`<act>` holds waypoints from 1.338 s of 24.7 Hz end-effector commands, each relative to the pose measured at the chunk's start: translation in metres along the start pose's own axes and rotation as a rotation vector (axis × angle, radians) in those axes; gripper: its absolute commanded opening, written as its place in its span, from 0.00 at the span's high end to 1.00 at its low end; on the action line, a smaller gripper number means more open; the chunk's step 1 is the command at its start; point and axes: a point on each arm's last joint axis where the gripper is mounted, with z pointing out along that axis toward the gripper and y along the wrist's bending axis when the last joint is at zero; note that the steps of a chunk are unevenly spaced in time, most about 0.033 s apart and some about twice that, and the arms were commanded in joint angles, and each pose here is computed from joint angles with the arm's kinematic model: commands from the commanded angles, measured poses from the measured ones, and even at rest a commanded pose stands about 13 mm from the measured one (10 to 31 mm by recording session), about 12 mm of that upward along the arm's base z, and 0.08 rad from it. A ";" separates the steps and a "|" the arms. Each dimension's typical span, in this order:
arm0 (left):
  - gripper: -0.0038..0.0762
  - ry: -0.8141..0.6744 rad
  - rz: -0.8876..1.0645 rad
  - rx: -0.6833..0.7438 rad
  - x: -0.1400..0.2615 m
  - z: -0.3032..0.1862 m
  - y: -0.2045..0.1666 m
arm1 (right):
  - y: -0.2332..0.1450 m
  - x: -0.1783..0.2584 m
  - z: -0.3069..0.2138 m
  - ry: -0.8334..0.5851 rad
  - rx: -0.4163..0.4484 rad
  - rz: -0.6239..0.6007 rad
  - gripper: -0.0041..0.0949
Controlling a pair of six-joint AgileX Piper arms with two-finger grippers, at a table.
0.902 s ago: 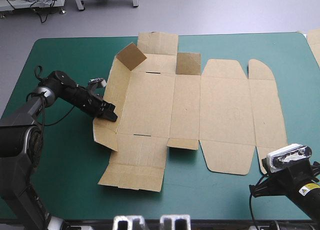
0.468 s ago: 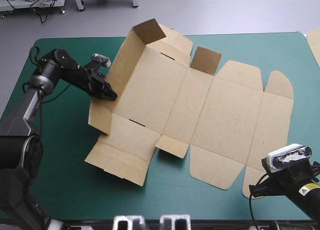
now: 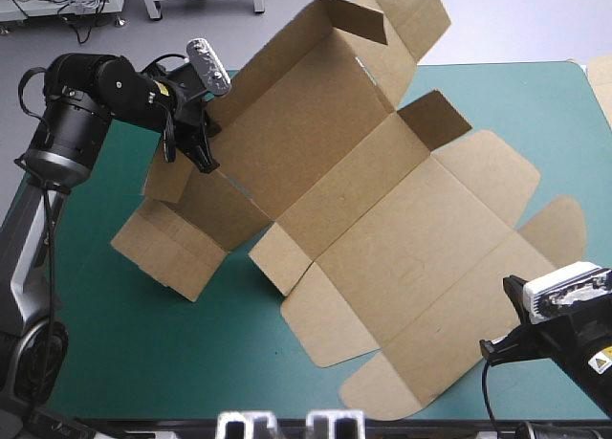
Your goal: Fold the box
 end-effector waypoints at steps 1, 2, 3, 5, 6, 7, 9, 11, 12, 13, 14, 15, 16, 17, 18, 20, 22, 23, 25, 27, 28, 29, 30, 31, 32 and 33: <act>0.96 -0.041 0.120 -0.036 -0.013 -0.036 -0.019 | -0.004 -0.027 -0.011 -0.125 0.029 0.001 0.98; 0.96 -0.034 0.147 -0.044 -0.016 -0.037 -0.024 | -0.005 -0.031 -0.012 -0.129 0.030 -0.001 0.98; 0.96 -0.020 0.175 -0.057 -0.019 -0.037 -0.027 | -0.006 -0.034 -0.013 -0.134 0.032 -0.003 0.98; 0.96 0.015 0.236 -0.089 -0.025 -0.036 -0.035 | -0.008 -0.042 -0.014 -0.142 0.031 -0.003 0.98; 0.96 0.022 0.264 -0.097 -0.029 -0.036 -0.040 | -0.009 -0.045 -0.014 -0.143 0.031 -0.003 0.98; 0.96 0.029 0.284 -0.119 -0.032 -0.036 -0.043 | -0.010 -0.050 -0.014 -0.146 0.029 -0.002 0.98; 0.96 0.041 0.350 -0.159 -0.041 -0.037 -0.054 | -0.013 -0.059 -0.013 -0.150 0.024 0.002 0.98; 0.96 0.048 0.407 -0.202 -0.050 -0.038 -0.065 | -0.017 -0.070 -0.011 -0.152 0.025 0.001 0.98; 0.96 0.043 0.417 -0.223 -0.054 -0.039 -0.070 | -0.018 -0.074 -0.011 -0.155 0.026 0.002 0.98; 0.96 0.038 0.429 -0.239 -0.059 -0.039 -0.076 | -0.020 -0.079 -0.011 -0.158 0.026 0.006 0.98; 0.96 0.044 0.447 -0.263 -0.062 -0.039 -0.080 | -0.022 -0.085 -0.010 -0.162 0.026 0.011 0.98; 0.96 0.042 0.471 -0.270 -0.065 -0.040 -0.086 | -0.024 -0.090 -0.010 -0.167 0.023 0.022 0.98; 0.96 0.021 0.510 -0.292 -0.072 -0.042 -0.094 | -0.027 -0.102 -0.010 -0.181 0.018 0.027 0.98; 0.96 0.000 0.524 -0.306 -0.075 -0.043 -0.096 | -0.029 -0.107 -0.010 -0.186 0.019 0.027 0.98; 0.96 -0.032 0.533 -0.319 -0.078 -0.045 -0.098 | -0.031 -0.112 -0.009 -0.190 0.021 0.025 0.98; 0.96 -0.080 0.546 -0.351 -0.084 -0.046 -0.098 | -0.034 -0.122 -0.009 -0.200 0.022 0.022 0.98; 0.96 -0.107 0.558 -0.391 -0.087 -0.048 -0.096 | -0.037 -0.132 -0.008 -0.209 0.024 0.018 0.98; 0.96 -0.115 0.563 -0.410 -0.088 -0.049 -0.094 | -0.040 -0.139 -0.008 -0.219 0.027 0.014 0.98; 0.96 -0.105 0.576 -0.433 -0.087 -0.047 -0.093 | -0.044 -0.150 -0.006 -0.227 0.028 0.016 0.98; 0.96 -0.091 0.607 -0.465 -0.082 -0.040 -0.094 | -0.048 -0.158 -0.004 -0.236 0.029 0.017 0.98; 0.96 -0.086 0.624 -0.481 -0.078 -0.036 -0.095 | -0.049 -0.160 -0.002 -0.235 0.029 0.017 0.98; 0.96 -0.106 0.632 -0.513 -0.072 -0.031 -0.098 | -0.051 -0.162 0.001 -0.228 0.027 0.020 0.98; 0.96 -0.129 0.626 -0.533 -0.069 -0.029 -0.099 | -0.052 -0.163 0.005 -0.222 0.025 0.021 0.98; 0.96 -0.174 0.612 -0.564 -0.061 -0.023 -0.104 | -0.055 -0.165 0.010 -0.214 0.024 0.025 0.98; 0.96 -0.204 0.622 -0.589 -0.054 -0.020 -0.107 | -0.058 -0.166 0.016 -0.207 0.025 0.030 0.98; 0.96 -0.211 0.634 -0.608 -0.049 -0.016 -0.110 | -0.061 -0.168 0.021 -0.202 0.025 0.035 0.98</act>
